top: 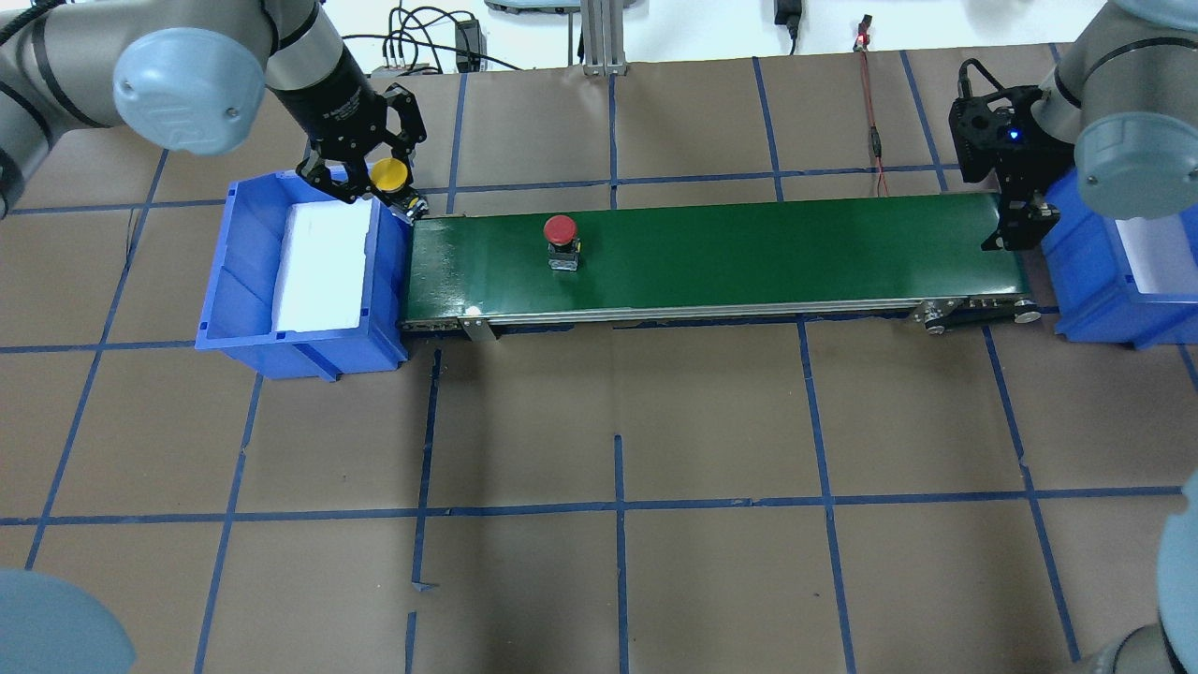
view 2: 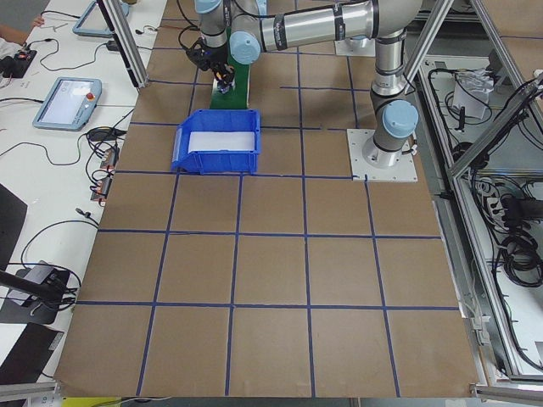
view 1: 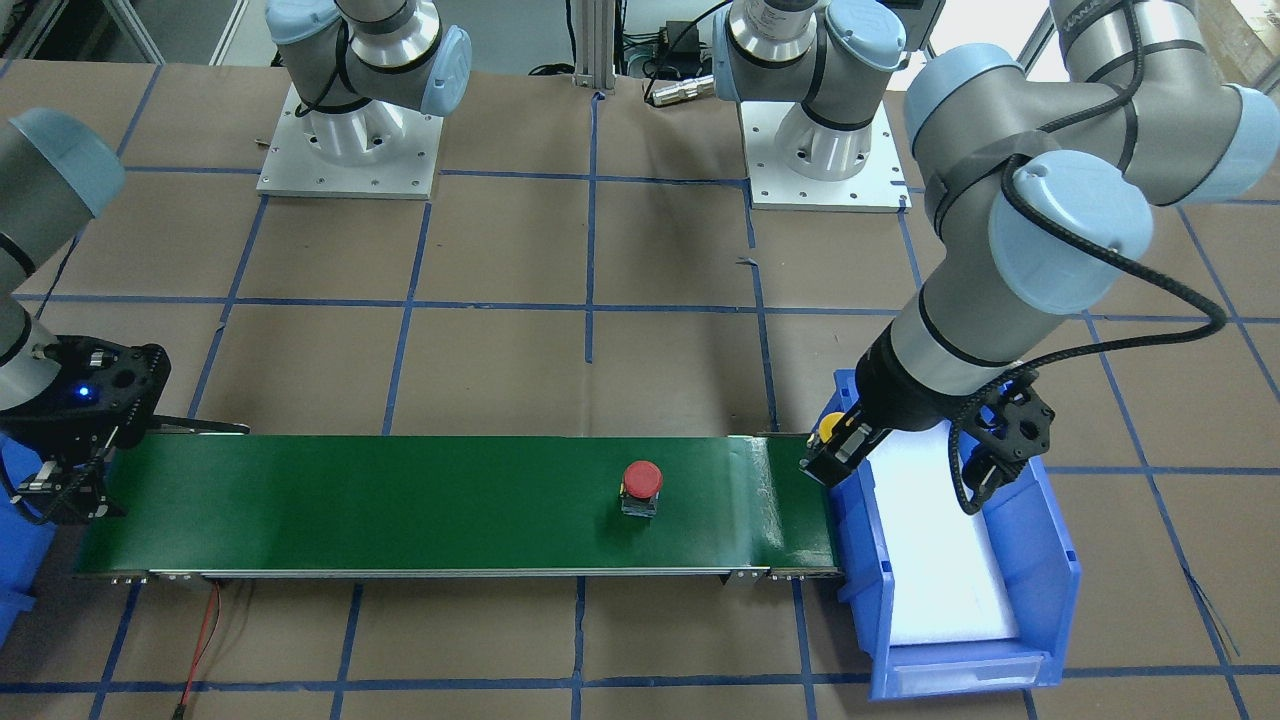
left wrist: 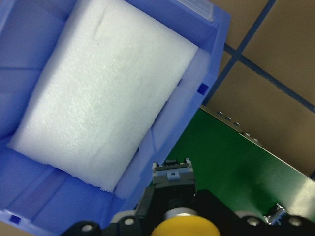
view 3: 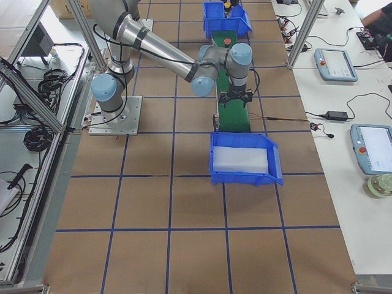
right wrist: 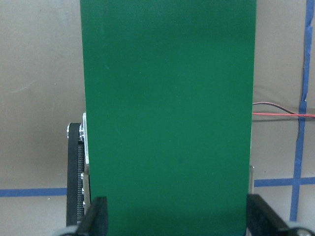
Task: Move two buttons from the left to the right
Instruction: 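Grasp the yellow button with the left gripper and carry it to the belt, then place the yellow button on the belt and open the left gripper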
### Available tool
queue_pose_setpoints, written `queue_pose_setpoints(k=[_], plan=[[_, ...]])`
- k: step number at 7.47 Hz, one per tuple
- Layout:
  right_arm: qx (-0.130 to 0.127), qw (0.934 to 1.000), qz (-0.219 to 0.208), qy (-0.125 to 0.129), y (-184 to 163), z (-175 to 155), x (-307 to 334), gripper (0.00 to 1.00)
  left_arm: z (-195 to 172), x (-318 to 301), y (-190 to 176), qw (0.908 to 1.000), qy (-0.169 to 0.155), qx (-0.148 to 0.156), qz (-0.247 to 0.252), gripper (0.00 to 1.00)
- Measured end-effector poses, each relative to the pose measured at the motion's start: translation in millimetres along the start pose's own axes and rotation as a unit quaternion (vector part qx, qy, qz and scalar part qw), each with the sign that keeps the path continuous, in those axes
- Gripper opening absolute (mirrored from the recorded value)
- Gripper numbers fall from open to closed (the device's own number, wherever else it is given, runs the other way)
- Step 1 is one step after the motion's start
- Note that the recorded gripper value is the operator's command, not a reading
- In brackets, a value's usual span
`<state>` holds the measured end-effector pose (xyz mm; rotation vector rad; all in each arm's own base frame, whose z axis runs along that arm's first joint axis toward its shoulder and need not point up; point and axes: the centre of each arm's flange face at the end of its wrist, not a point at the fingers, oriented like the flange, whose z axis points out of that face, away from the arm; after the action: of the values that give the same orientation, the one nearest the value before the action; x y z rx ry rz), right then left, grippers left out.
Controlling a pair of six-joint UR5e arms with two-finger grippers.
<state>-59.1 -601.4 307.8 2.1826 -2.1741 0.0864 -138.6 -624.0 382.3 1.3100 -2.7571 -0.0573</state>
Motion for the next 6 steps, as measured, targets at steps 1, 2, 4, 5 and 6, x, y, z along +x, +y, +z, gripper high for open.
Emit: queue_pose_setpoints(k=[1,2,4,5,6], plan=[[0.001,1.0,-0.002,0.001,0,2,1,1.0,19,10,3,0.9992,-0.005,-0.003,-0.04,0.36],[0.003,1.0,-0.003,0.001,0,4,1,1.0,42,18,2,0.9976,-0.011,-0.007,-0.067,0.36],[0.005,1.0,-0.004,0.0,0,6,1,1.0,78,29,1,0.9952,-0.015,-0.008,-0.097,0.37],[0.006,1.0,-0.002,0.0,-1,6,1,1.0,86,32,2,0.9938,-0.015,-0.008,-0.11,0.39],[0.006,1.0,-0.001,0.0,-1,6,1,1.0,92,34,3,0.9927,-0.017,-0.009,-0.119,0.63]])
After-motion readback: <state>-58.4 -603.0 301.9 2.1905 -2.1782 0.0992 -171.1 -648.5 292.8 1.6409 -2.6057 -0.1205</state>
